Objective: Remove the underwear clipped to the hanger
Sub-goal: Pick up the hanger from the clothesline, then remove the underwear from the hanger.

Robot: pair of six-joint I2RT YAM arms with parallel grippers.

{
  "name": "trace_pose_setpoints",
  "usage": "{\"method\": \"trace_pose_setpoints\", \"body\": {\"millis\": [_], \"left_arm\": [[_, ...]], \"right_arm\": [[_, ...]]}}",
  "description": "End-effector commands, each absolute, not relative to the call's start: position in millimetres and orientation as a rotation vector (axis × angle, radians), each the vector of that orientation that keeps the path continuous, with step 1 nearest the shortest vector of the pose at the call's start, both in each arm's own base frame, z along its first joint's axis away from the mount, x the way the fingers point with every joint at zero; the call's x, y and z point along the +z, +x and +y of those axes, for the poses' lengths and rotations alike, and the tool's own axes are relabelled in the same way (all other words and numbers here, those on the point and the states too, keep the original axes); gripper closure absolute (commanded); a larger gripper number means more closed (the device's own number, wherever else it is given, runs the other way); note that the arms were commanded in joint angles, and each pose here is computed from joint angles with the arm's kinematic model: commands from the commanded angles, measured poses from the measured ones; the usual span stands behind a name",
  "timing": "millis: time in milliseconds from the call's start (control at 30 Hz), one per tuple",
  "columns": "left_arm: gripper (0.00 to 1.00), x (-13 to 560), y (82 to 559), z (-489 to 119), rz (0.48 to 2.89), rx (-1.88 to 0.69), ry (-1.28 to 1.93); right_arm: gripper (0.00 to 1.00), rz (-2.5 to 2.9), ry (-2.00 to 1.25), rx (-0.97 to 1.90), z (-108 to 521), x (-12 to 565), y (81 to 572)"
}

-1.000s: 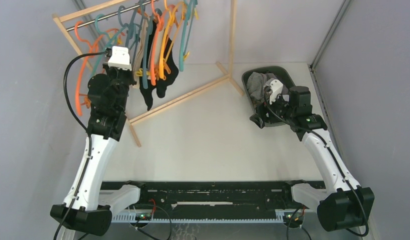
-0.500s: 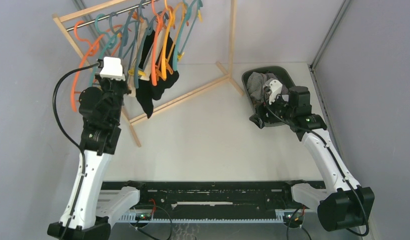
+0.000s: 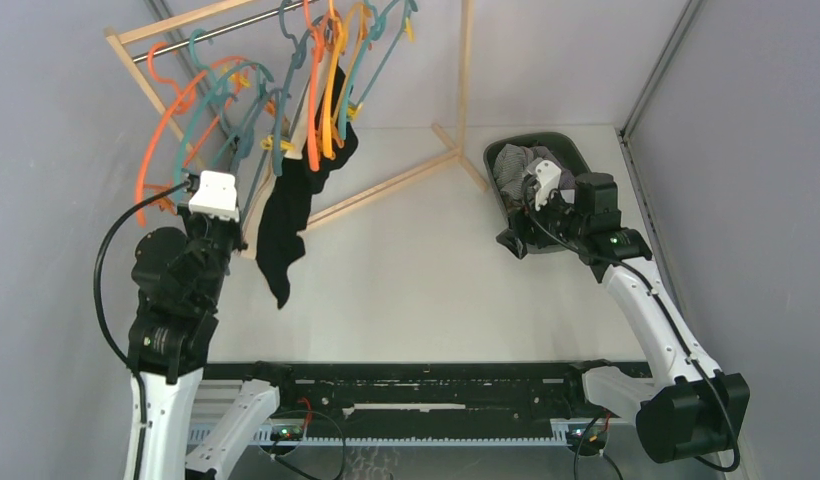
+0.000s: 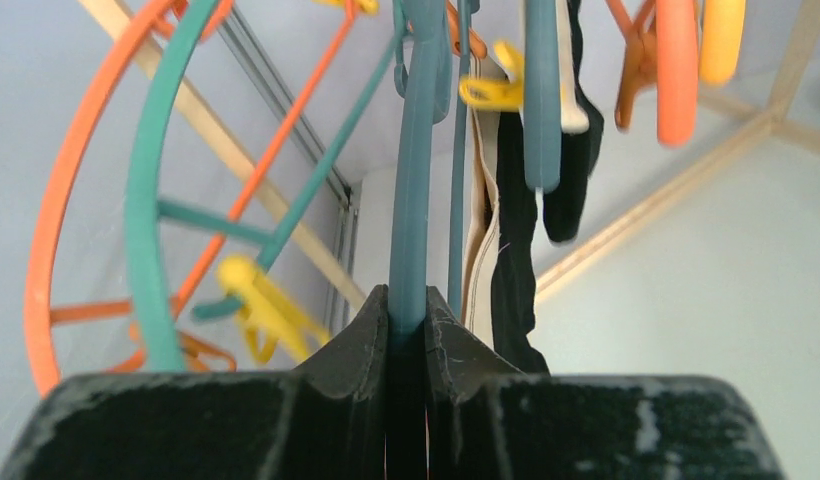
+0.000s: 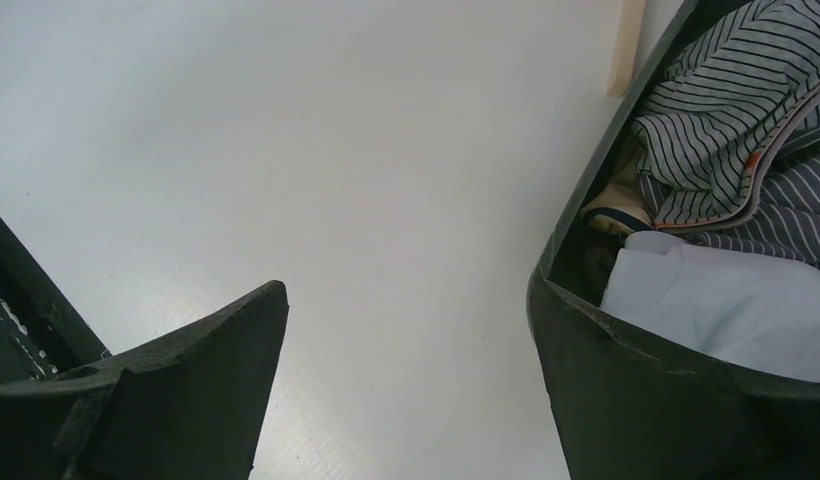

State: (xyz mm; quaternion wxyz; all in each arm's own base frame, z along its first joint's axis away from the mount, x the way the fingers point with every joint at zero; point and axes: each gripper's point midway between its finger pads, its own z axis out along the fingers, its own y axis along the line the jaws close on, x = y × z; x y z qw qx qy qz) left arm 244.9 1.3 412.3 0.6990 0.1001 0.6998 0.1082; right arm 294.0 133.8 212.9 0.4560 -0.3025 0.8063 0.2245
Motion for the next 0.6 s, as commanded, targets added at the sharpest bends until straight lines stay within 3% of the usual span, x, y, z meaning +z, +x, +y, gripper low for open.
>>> {"method": "trace_pose_setpoints", "body": {"millis": [0,333,567], "left_arm": [[1.00,412,208,6,1.575,0.260,0.282],[1.00,374,141,14,1.677,0.285,0.412],[1.00,344,120,-11,1.702,0.186,0.653]], "right_arm": [[0.10,1.936,-0.782,0.569,140,223,292],[0.10,1.935,-0.789,0.587,142,223,290],[0.10,1.940,-0.789,0.589,142,221,290]]}}
